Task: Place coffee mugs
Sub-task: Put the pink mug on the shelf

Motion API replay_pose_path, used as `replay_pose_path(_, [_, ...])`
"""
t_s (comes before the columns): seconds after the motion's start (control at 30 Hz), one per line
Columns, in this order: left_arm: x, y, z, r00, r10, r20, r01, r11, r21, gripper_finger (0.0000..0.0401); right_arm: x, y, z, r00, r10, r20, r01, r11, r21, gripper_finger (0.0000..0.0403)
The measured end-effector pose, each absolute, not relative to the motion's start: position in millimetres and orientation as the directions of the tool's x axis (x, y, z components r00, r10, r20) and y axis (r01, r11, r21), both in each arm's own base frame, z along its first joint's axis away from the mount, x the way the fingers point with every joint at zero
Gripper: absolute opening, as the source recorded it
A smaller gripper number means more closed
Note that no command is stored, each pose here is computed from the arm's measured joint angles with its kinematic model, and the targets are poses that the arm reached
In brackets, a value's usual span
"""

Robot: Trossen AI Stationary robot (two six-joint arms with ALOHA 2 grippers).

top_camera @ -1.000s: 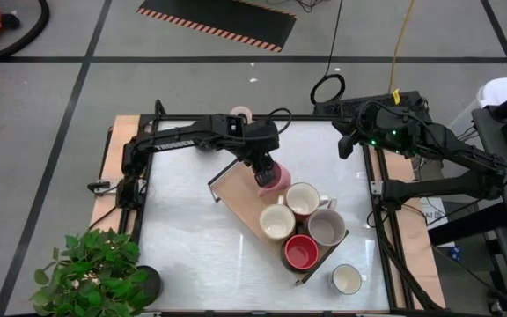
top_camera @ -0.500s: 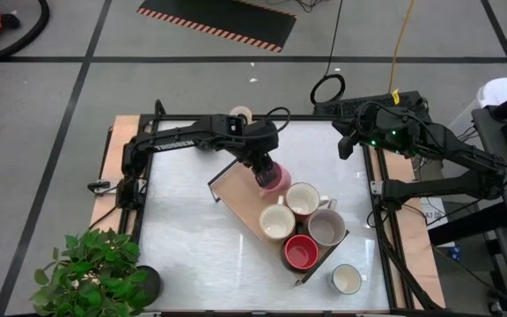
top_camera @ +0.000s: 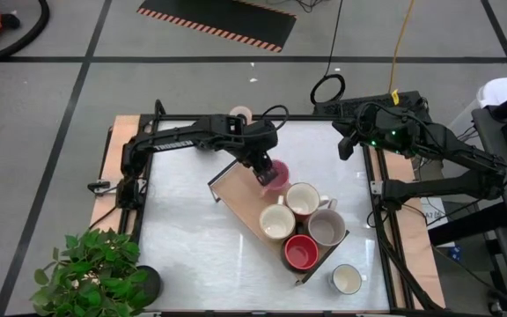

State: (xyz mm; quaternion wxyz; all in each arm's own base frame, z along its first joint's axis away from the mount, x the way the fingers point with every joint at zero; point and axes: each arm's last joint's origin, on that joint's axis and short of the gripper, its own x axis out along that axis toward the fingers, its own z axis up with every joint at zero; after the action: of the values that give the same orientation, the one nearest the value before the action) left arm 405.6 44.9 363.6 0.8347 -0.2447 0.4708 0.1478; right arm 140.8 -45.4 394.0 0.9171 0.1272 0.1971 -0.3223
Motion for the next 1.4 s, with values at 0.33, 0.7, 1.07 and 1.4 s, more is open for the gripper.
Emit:
replay_pose_path(0.33, [403.7, 45.4, 365.6, 0.512, 0.040, -0.858, -0.502, 0.824, -0.262, 0.0207, 140.0, -45.2, 392.4, 0.706, -0.539, -0.459, 0.639, 0.764, 0.086, 0.0000])
replay_pose_path(0.7, [359.8, 71.9, 412.8, 0.591, 0.127, -0.797, -0.548, 0.788, -0.281, 0.0203, 134.5, -43.3, 392.2, 0.713, -0.519, -0.471, 0.623, 0.777, 0.088, 0.0000])
replay_pose_path(1.07, [370.5, 125.6, 385.1, 0.524, 0.174, -0.834, -0.543, 0.822, -0.170, 0.0090, 137.9, -44.0, 390.1, 0.706, -0.514, -0.487, 0.600, 0.799, 0.027, 0.0000])
replay_pose_path(1.4, [398.0, 116.4, 349.6, 0.467, 0.060, -0.882, -0.466, 0.865, -0.188, 0.0063, 137.7, -44.0, 390.0, 0.705, -0.514, -0.488, 0.603, 0.797, 0.032, 0.0000])
